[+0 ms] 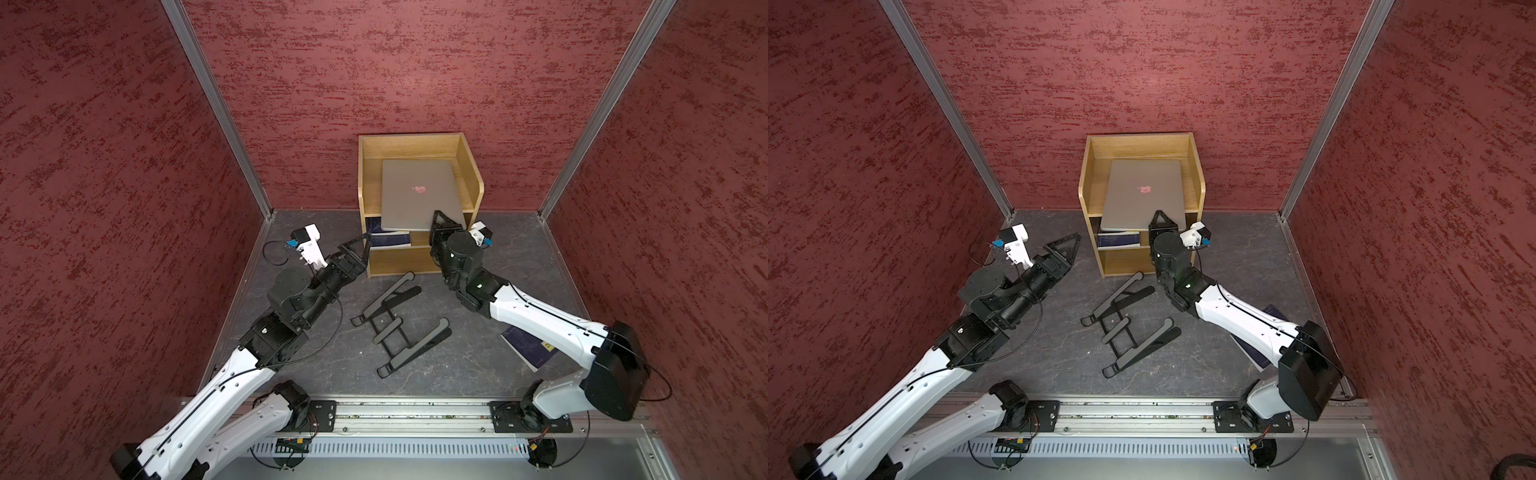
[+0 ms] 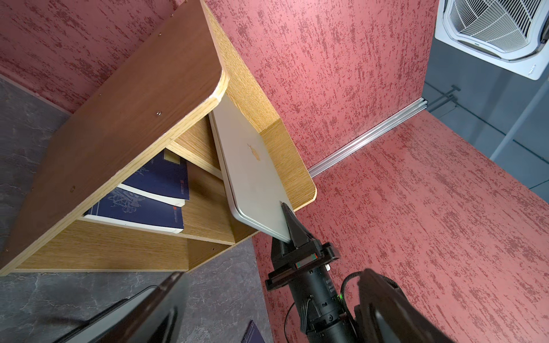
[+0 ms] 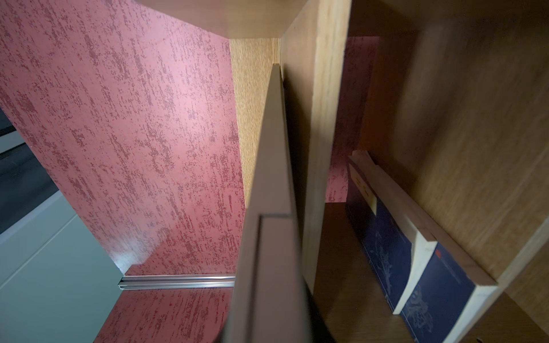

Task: Close the laptop lid and set it aside
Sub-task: Place the laptop on the shelf.

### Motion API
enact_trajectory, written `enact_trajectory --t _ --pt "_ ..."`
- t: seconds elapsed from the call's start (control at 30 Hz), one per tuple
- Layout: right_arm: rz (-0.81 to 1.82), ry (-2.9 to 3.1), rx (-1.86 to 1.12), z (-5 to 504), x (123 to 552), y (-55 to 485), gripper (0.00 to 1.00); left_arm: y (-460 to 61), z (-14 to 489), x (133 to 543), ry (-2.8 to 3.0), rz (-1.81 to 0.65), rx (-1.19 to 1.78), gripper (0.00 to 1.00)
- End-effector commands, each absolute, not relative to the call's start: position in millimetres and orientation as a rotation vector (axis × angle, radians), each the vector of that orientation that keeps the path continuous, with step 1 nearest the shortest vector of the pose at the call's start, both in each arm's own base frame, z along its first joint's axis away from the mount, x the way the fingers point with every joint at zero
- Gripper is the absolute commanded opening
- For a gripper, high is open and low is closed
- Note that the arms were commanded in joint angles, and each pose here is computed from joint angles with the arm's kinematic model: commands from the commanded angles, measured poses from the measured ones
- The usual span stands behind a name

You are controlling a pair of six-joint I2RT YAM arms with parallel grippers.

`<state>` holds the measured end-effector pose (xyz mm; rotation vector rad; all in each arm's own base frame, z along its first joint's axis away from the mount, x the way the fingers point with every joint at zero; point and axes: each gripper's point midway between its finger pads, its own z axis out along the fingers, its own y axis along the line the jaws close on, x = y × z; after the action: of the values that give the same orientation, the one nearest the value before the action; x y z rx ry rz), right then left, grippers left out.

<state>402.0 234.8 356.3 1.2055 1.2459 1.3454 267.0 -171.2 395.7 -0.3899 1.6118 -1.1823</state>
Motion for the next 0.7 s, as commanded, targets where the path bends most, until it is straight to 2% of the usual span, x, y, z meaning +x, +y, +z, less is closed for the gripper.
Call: enact_trajectory --t 0.0,0.2,0.33,0.57,0.67 --pt "1.537 1.021 1.229 421 402 217 0.00 -167 389 269 1.626 -1.148 -0.391 0.93" --pt "1.531 1.047 1.258 408 419 217 0.00 -167 387 272 1.640 -1.139 -0.396 0.93" --pt "1.504 1.066 1.247 409 424 217 0.04 -165 385 274 1.643 -1.133 -0.407 0.93" --pt "1.455 1.095 1.264 401 432 214 0.26 -163 381 277 1.650 -1.132 -0.422 0.93" --pt "1.441 1.110 1.286 393 433 210 0.40 -162 379 278 1.654 -1.131 -0.428 0.93"
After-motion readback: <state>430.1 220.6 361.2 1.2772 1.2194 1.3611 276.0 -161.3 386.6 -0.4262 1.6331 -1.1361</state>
